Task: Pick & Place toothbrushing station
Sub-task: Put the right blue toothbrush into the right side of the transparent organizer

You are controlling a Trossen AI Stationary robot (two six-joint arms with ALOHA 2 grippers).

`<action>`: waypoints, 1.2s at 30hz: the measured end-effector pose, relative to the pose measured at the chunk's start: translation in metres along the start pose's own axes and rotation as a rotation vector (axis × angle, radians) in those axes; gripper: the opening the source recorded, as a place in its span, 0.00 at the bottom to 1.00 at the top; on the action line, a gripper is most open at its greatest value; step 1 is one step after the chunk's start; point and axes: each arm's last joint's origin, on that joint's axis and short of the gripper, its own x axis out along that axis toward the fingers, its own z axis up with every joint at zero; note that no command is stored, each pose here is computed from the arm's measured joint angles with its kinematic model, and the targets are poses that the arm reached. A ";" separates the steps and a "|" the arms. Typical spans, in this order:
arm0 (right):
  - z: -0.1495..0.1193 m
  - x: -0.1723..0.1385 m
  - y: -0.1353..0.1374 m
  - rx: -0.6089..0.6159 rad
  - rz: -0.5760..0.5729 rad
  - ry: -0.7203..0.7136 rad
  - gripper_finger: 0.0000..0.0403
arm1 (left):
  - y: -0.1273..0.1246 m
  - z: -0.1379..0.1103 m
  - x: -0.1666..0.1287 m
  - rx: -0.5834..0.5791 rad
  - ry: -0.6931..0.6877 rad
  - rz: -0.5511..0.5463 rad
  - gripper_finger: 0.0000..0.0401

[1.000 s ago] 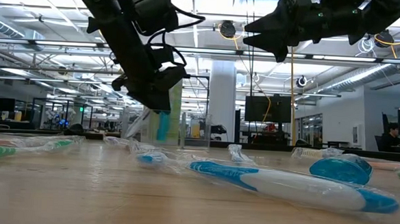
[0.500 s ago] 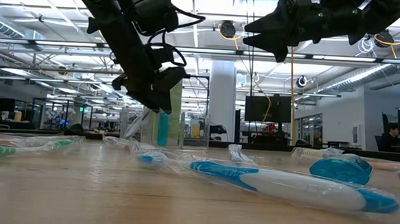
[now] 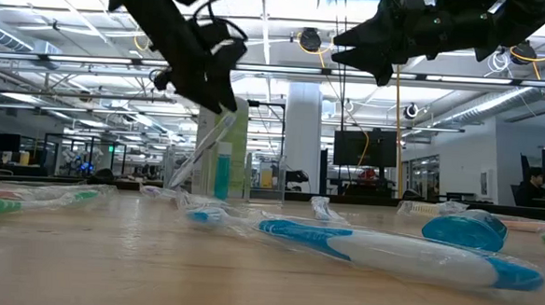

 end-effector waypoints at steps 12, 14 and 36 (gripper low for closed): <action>-0.032 -0.012 -0.026 0.161 -0.582 0.244 0.45 | -0.004 0.008 -0.026 0.084 -0.063 -0.069 0.46; -0.038 -0.018 -0.034 0.199 -0.747 0.272 0.45 | -0.003 0.008 -0.025 0.068 -0.057 -0.079 0.46; -0.113 -0.088 -0.100 0.687 -1.299 0.411 0.45 | -0.001 0.010 -0.022 0.094 -0.046 -0.098 0.46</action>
